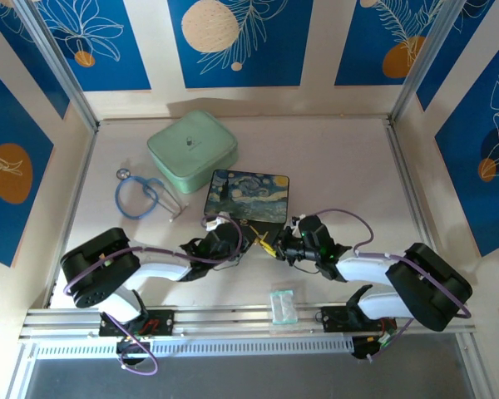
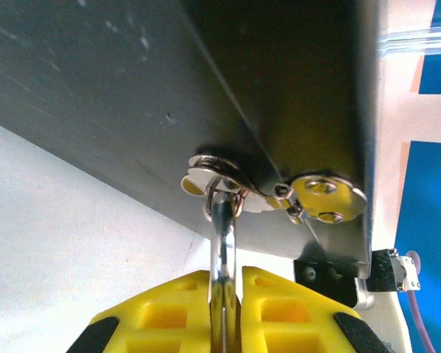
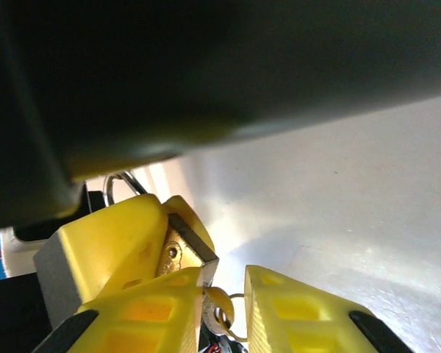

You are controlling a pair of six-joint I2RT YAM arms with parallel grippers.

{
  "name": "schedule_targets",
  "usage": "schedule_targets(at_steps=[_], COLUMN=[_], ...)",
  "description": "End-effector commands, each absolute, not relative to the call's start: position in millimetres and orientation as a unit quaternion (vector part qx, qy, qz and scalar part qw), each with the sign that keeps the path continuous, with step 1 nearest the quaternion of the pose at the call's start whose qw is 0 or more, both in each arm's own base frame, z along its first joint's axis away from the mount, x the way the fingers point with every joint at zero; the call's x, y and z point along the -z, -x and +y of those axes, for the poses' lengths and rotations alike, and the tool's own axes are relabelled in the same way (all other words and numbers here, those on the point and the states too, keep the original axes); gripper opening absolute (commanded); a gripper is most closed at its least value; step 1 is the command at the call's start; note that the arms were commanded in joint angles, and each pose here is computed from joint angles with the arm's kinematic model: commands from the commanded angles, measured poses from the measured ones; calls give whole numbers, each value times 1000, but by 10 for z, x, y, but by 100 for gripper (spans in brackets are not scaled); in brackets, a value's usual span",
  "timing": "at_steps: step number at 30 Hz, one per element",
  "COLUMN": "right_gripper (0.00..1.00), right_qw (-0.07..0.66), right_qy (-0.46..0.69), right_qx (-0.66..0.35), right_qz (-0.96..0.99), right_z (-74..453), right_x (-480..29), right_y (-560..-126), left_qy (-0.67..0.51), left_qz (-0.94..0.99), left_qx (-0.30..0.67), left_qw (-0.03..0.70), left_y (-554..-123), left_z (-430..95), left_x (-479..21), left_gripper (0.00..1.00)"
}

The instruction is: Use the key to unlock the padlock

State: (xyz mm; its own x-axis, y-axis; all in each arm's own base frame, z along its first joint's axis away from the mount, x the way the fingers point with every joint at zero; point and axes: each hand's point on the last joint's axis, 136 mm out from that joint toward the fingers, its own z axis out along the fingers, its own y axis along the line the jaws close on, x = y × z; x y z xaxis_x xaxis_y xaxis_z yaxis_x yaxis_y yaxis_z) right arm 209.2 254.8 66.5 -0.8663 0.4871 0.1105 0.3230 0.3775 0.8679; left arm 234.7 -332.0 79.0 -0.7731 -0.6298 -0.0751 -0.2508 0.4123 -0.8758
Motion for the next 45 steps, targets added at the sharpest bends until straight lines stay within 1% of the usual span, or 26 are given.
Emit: schedule_targets(at_steps=[1,3,6,7,9,10,12,14,15,16,18,20,22,24,26,29,33,35,36,39,40,41,42,43,45], right_gripper=[25,27,39,44,58,63,77,87,95,100,99,99,100,100,96,89,85,76,74,74,76,82,99,99,99], right_qw=[90,98,112,118,127,128,119,109,111,120,154,218,266,291,304,319,337,346,350,354,347,342,339,337,327], right_qy=[-247,-248,-245,-242,-229,-220,-207,-193,-179,-153,-117,-56,6,29,54,119,172,219,238,274,285,290,282,272,291], right_qx=[-477,-461,-429,-421,-401,-393,-379,-373,-365,-349,-279,-206,-168,-151,-155,-198,-227,-230,-227,-212,-207,-198,-186,-172,-161], right_qz=[839,846,862,866,878,883,894,901,907,917,941,952,949,944,938,919,898,883,877,869,869,872,878,885,885], right_z=[2477,2399,2256,2216,2128,2098,2039,2011,2001,1991,1869,1739,1690,1652,1685,1889,2055,2168,2213,2326,2365,2389,2391,2388,2446], right_x=[-599,-552,-508,-510,-526,-533,-525,-528,-540,-567,-633,-771,-908,-1016,-1077,-1136,-1209,-1214,-1208,-1148,-1111,-1070,-1034,-1008,-959], right_y=[-2078,-2036,-1974,-1961,-1935,-1925,-1898,-1883,-1881,-1874,-1882,-1924,-1966,-2012,-2031,-2024,-1997,-1930,-1899,-1824,-1795,-1788,-1803,-1833,-1802], left_qy=[243,245,248,248,246,246,246,246,245,244,243,243,241,237,233,234,234,234,234,232,231,229,228,227,227], left_qz=[803,803,806,806,811,812,815,816,817,818,820,824,830,839,847,850,850,850,850,848,847,846,846,846,846], left_qx=[513,512,508,506,498,495,489,488,488,486,483,477,467,453,441,435,435,436,437,443,446,448,448,449,448], left_qw=[181,179,179,181,184,187,188,188,188,188,187,187,185,184,184,183,180,180,179,176,175,175,175,176,177], left_y=[-2252,-2252,-2261,-2266,-2270,-2276,-2279,-2287,-2289,-2290,-2289,-2282,-2272,-2259,-2253,-2251,-2248,-2249,-2248,-2247,-2246,-2248,-2248,-2247,-2245], left_z=[-3563,-3567,-3563,-3559,-3547,-3543,-3535,-3537,-3542,-3547,-3551,-3535,-3521,-3506,-3496,-3478,-3469,-3461,-3463,-3480,-3491,-3495,-3496,-3496,-3482], left_x=[-986,-953,-909,-901,-885,-884,-862,-853,-851,-846,-833,-799,-777,-753,-738,-713,-712,-716,-721,-752,-769,-783,-790,-797,-805], left_gripper=[0,0,0,0,0,0,0,0,0,0,0,0,0,0,0,0,0,0,0,0,0,0,0,0,0])
